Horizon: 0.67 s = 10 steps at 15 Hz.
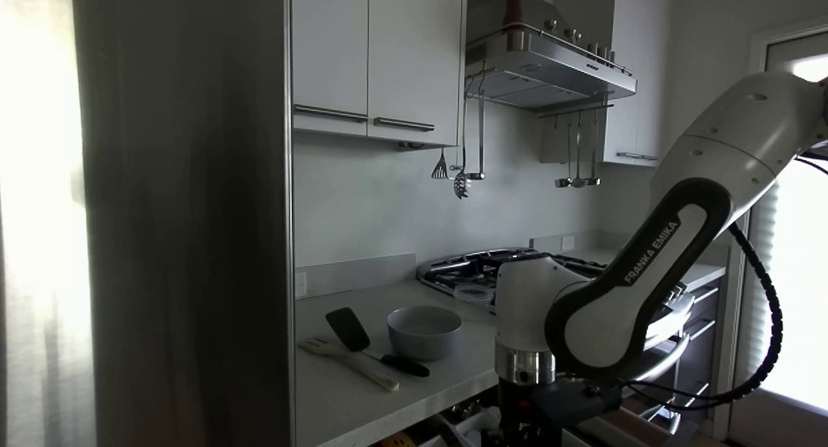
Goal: Move a knife from the drawer to the counter
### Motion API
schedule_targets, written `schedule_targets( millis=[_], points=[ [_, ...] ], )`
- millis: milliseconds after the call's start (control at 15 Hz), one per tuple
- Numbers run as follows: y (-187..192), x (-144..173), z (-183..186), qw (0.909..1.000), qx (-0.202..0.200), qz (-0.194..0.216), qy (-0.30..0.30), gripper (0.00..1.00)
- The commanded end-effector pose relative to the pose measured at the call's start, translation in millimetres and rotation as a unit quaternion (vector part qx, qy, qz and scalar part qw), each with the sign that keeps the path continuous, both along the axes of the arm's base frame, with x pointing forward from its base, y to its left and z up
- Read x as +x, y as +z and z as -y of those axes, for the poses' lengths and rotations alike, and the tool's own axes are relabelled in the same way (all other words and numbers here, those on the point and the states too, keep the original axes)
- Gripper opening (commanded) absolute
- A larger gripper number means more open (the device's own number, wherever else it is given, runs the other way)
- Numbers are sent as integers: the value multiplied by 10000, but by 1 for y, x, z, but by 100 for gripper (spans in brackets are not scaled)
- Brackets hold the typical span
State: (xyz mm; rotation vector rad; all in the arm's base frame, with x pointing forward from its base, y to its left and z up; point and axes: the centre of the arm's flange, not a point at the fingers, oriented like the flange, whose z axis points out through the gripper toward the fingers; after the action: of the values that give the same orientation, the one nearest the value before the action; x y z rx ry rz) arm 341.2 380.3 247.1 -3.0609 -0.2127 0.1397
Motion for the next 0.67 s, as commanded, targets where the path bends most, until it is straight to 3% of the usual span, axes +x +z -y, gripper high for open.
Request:
schedule_targets(
  millis=[0,133,267,400,600],
  points=[
    [-25,6,-2,10000,45,57,-4,68],
    [-33,8,-4,9999,113,81,49,71],
    [-39,8,-8,9996,195,150,101,64],
    [-44,8,-13,9992,250,248,180,65],
    [-49,11,-18,9989,165,328,280,49]
  ],
)
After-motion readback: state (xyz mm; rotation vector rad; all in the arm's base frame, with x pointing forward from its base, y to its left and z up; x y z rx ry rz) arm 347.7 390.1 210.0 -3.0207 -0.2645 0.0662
